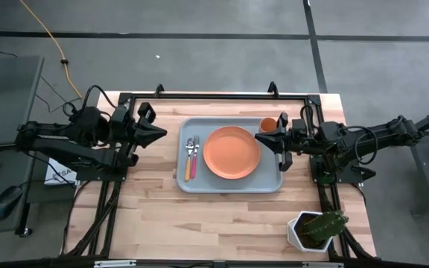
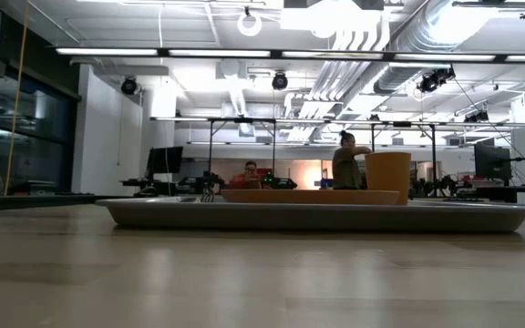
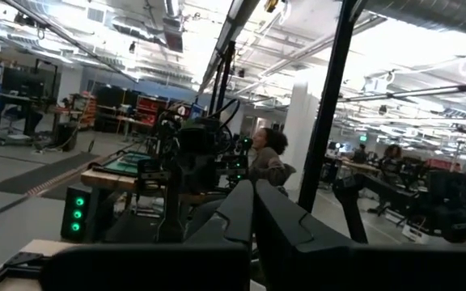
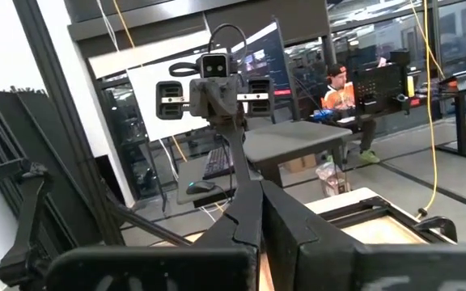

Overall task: Pick and place plate/cup/fork/spoon on tray
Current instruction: Return to Home Position

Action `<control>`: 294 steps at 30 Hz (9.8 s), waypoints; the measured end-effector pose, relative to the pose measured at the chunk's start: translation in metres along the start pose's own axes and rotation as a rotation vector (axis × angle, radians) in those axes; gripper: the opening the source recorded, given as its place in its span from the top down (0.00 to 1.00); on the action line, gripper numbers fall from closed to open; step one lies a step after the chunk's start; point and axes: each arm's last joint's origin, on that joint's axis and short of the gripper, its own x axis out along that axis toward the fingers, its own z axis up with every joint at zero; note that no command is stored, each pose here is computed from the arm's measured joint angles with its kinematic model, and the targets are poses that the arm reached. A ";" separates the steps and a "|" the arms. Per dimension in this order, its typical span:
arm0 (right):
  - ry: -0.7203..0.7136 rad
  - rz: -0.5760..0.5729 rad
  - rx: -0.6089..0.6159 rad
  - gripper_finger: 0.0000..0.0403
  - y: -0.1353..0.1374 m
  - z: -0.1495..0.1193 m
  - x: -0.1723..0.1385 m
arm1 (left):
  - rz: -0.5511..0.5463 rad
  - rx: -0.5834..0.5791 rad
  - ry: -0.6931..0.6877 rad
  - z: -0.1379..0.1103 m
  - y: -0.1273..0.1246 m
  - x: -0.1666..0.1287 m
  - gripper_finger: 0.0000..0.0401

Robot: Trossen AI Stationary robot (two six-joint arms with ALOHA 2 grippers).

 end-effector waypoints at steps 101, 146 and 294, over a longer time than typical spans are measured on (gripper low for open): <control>0.101 0.047 0.031 1.00 0.000 -0.008 -0.003 | -0.008 -0.159 -0.147 -0.130 0.025 -0.117 1.00; 0.118 0.042 0.052 1.00 0.000 -0.009 -0.003 | 0.008 -0.088 0.260 -0.184 0.034 -0.118 1.00; 0.234 0.240 0.073 1.00 -0.063 -0.157 -0.132 | 0.039 -0.085 0.263 -0.184 0.035 -0.118 1.00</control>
